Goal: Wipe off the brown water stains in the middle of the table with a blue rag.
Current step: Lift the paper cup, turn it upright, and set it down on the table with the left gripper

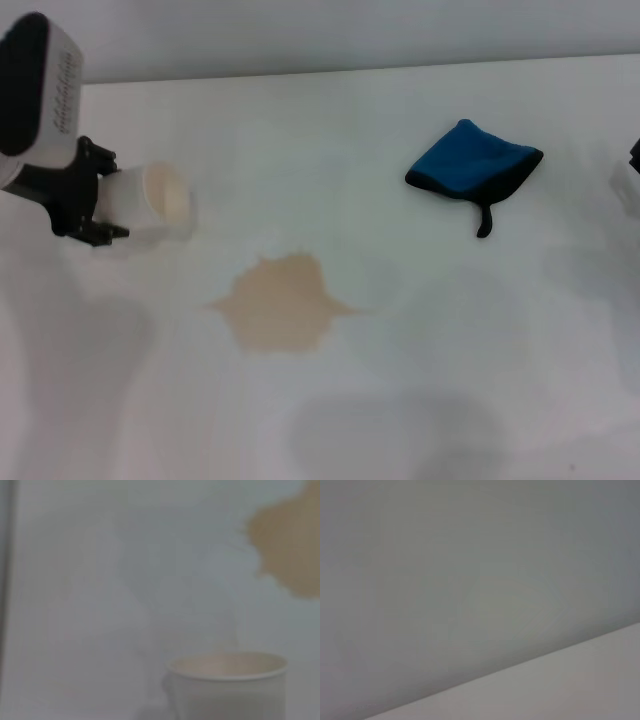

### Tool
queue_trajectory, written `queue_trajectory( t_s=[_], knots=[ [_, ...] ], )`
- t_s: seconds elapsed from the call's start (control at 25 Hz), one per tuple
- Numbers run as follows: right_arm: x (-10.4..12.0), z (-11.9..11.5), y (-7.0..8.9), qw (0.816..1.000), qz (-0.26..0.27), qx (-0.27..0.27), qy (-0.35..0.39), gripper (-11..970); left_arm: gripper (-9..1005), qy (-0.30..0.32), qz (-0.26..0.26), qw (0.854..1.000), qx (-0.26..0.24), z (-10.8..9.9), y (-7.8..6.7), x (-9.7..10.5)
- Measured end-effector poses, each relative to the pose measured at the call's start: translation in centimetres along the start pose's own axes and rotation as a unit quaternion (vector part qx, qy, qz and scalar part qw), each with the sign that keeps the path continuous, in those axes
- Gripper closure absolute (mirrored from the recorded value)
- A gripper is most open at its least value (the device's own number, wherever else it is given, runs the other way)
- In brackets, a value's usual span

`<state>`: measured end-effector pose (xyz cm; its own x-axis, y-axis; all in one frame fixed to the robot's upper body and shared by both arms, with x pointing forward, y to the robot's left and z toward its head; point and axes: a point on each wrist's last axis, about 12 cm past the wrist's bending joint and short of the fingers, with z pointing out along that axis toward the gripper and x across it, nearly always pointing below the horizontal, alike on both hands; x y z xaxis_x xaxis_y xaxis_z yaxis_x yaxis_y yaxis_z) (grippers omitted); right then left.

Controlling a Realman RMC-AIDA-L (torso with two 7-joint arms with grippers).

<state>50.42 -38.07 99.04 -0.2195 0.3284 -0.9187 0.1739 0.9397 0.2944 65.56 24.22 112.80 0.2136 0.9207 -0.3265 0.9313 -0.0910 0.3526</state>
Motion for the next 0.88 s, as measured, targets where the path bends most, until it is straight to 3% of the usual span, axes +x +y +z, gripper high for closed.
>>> queue_trajectory(
  t_s=[0.24, 0.4, 0.56, 0.88],
  knots=[
    [-0.2, 0.4, 0.4, 1.0, -0.001, -0.005, -0.002, 88, 318, -0.06, -0.085, 0.993, -0.055, -0.4, -1.1, 1.7],
    [-0.2, 0.5, 0.5, 1.0, -0.001, -0.005, 0.0, 88, 330, -0.115, -0.145, 0.978, -0.098, 0.0, -2.6, 2.6],
    [0.0, 0.5, 0.6, 1.0, 0.001, -0.003, 0.004, 89, 332, -0.192, -0.205, 0.95, -0.14, -0.1, -4.4, 3.3],
    [0.4, 0.4, 0.6, 1.0, 0.003, 0.0, 0.014, 89, 336, -0.313, -0.289, 0.872, -0.24, 0.9, -9.5, 4.9]
  ],
)
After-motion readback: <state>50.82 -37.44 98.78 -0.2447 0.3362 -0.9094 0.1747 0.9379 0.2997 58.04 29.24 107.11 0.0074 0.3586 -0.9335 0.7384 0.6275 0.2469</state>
